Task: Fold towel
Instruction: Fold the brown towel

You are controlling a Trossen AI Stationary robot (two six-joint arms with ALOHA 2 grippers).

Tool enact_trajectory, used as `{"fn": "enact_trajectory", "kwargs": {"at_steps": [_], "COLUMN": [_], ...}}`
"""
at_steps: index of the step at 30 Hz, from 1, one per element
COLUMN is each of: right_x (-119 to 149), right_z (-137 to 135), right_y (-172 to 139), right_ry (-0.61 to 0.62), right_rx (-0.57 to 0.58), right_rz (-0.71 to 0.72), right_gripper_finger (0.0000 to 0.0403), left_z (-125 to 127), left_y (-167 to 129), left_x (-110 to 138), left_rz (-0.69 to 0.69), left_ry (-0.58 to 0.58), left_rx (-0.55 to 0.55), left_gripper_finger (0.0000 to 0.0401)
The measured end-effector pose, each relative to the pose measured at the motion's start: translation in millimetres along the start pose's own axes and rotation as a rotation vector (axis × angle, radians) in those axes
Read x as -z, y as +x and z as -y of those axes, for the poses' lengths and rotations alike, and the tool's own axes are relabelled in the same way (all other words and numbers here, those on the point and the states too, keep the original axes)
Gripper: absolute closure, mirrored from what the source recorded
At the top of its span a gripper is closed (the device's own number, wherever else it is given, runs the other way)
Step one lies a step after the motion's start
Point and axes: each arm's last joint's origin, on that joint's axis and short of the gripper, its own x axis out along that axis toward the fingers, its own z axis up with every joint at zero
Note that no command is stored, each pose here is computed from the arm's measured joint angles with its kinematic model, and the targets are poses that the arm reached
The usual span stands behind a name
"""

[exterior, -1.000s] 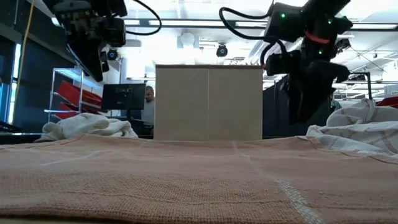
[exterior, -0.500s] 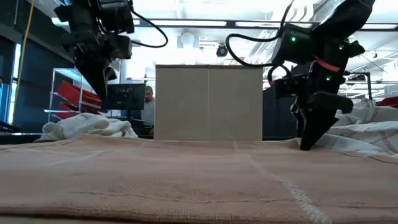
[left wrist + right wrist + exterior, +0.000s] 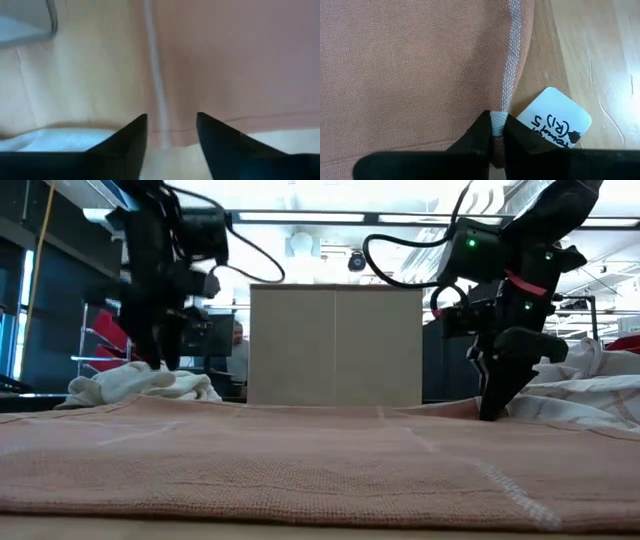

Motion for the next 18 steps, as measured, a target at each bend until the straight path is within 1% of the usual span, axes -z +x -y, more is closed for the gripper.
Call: {"fn": "enact_trajectory", "kwargs": {"at_steps": [2,4,6,9,14,16,18], "right_x": [0.0,0.0,0.0,0.0,0.1,0.1,0.1], "right_z": [0.0,0.0,-0.1,-0.1,-0.1,-0.1,-0.1], "right_y": [0.0,0.0,0.0,0.0,0.0,0.1,0.1], "right_ry": [0.000,-0.002,-0.003,-0.002,0.000,-0.002,0.000], "right_rx": [0.000,-0.001,-0.002,-0.003,-0.004,-0.003,-0.004], "right_rz": [0.000,0.000,0.000,0.000,-0.001,-0.002,-0.001], "right_gripper_finger": [0.0392,0.0392,0.0392,0.0392,0.0392,0.0392,0.0392], "left_z": [-2.8,-5.8,-8.7,-13.3,-15.7,-15.1,-15.0], "left_y": [9.2,18.4,27.0,37.1,47.3,51.0,55.5], "left_x": [-0.8,-1.0,-1.0,-1.8,-1.9,-1.4,-1.3], "left_rz": [-0.056,-0.094,-0.118,-0.141,-0.170,-0.190,-0.208], "left_ry": [0.013,0.003,-0.013,-0.058,-0.096,-0.102,-0.118], "left_rx": [-0.018,-0.003,0.022,0.024,0.038,0.052,0.063], "left_gripper_finger": [0.0199,0.0187,0.0183,0.0184,0.0204,0.0222,0.0250]}}
